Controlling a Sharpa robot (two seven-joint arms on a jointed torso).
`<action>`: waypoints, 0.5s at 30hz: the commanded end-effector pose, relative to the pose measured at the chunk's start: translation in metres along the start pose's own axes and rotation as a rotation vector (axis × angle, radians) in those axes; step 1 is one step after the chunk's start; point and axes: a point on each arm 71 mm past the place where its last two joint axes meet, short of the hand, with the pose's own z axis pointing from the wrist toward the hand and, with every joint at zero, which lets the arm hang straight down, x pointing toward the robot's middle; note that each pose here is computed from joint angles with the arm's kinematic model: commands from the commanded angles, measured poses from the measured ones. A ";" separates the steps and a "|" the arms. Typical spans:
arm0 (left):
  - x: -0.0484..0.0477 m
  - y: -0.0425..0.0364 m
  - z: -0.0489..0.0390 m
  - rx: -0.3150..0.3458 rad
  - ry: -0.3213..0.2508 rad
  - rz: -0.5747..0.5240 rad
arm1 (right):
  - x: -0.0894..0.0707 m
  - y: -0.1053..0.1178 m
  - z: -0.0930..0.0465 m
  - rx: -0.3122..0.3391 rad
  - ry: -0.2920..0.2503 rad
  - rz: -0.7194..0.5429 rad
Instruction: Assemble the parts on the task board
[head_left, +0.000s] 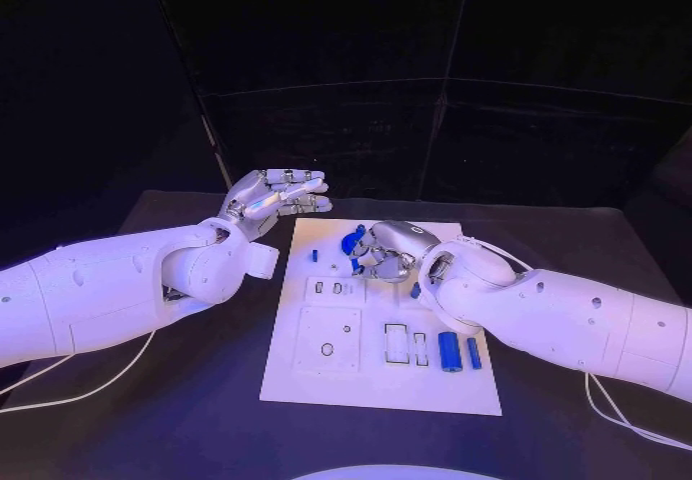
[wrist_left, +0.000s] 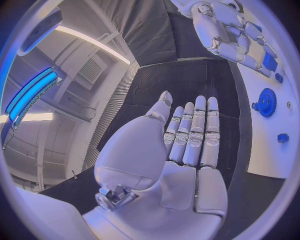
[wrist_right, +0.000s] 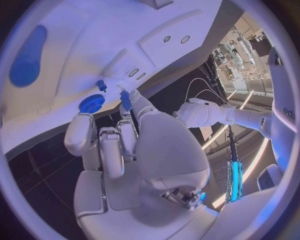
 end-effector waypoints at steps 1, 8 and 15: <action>0.0030 -0.0028 0.0012 0.032 0.012 -0.001 | 0.006 0.003 0.003 0.010 0.016 -0.049; 0.0036 -0.0026 0.0017 0.031 0.012 0.000 | 0.015 0.007 0.007 0.012 0.035 -0.056; 0.0035 -0.0023 0.0023 0.030 0.011 0.000 | 0.021 0.013 0.010 0.001 0.052 -0.053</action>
